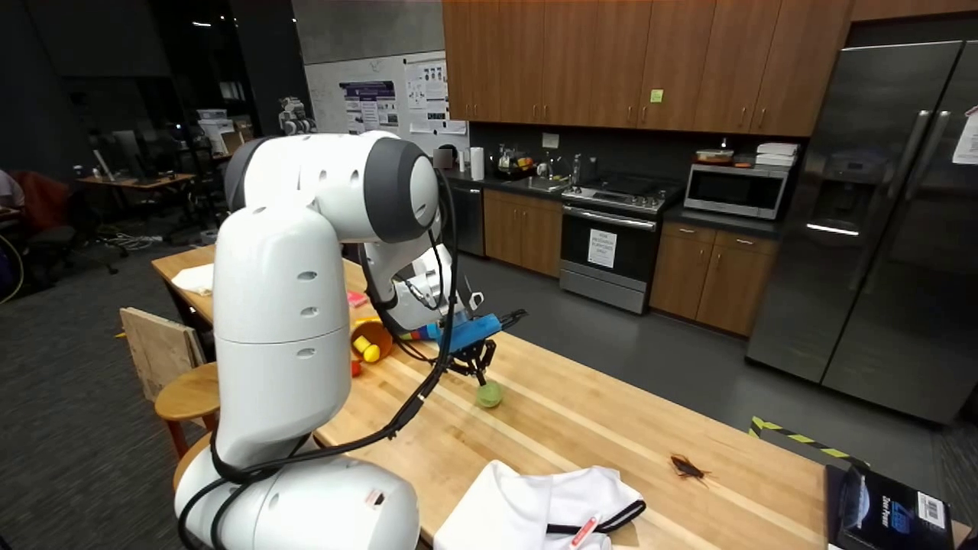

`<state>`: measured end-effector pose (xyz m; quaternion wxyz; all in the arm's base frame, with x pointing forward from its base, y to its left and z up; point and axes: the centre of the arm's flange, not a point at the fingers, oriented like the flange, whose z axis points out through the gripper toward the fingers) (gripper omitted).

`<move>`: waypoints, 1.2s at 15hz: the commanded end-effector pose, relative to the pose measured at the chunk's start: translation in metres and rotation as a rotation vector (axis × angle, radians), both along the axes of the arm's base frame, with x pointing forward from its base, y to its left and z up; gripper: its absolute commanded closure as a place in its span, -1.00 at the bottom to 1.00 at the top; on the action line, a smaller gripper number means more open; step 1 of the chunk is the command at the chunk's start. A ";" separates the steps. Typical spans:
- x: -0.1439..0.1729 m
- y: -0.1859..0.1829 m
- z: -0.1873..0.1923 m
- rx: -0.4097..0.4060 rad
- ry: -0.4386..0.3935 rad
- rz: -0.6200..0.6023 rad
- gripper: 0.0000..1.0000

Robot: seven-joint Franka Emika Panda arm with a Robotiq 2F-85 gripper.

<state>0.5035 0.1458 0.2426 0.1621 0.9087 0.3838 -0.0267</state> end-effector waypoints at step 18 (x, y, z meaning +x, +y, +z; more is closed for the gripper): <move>0.033 0.019 -0.013 0.439 -0.053 0.219 1.00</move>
